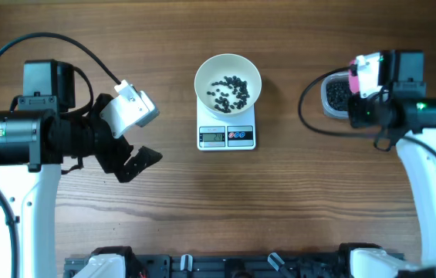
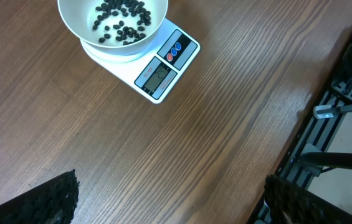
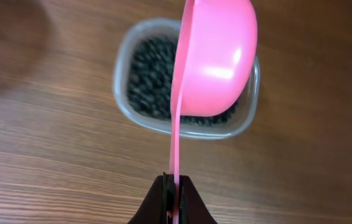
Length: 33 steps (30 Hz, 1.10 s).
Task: Scoop item into bowl and weigh 150g on scale
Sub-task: 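Carry the empty scoop right back to the bean tub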
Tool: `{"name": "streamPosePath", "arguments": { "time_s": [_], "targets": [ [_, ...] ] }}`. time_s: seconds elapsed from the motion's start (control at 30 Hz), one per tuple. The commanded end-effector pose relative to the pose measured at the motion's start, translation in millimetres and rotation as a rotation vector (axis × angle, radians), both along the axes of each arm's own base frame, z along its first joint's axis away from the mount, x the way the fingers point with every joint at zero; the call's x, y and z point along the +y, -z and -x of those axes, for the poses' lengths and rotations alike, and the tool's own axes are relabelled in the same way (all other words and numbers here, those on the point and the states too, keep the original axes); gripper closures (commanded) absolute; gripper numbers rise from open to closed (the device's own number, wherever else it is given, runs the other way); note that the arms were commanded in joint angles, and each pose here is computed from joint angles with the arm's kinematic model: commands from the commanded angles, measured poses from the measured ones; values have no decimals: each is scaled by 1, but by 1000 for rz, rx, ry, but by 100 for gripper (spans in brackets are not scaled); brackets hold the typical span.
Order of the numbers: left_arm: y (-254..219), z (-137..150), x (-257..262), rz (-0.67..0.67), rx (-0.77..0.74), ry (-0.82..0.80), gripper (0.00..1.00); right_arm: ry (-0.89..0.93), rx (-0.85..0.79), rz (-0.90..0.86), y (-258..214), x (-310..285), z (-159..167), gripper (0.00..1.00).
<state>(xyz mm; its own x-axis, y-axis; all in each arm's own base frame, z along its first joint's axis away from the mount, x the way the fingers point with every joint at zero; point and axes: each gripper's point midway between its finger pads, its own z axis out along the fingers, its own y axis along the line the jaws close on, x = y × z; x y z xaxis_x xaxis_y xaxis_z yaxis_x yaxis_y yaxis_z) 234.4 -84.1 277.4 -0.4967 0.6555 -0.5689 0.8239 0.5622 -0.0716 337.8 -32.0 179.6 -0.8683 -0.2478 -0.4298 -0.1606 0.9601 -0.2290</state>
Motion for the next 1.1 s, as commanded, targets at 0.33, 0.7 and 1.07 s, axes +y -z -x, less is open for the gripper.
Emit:
{"name": "streamPosePath", "arguments": {
  "time_s": [0.33,0.7,1.07],
  "targets": [
    [-7,1,0,4,-30,5,0,-50,160,79,58,-19,-19,96],
    [-7,1,0,4,-30,5,0,-2,159,202,64,-41,-30,96],
    [-7,1,0,4,-30,5,0,-60,226,217,84,-41,-30,96]
  ]
}}
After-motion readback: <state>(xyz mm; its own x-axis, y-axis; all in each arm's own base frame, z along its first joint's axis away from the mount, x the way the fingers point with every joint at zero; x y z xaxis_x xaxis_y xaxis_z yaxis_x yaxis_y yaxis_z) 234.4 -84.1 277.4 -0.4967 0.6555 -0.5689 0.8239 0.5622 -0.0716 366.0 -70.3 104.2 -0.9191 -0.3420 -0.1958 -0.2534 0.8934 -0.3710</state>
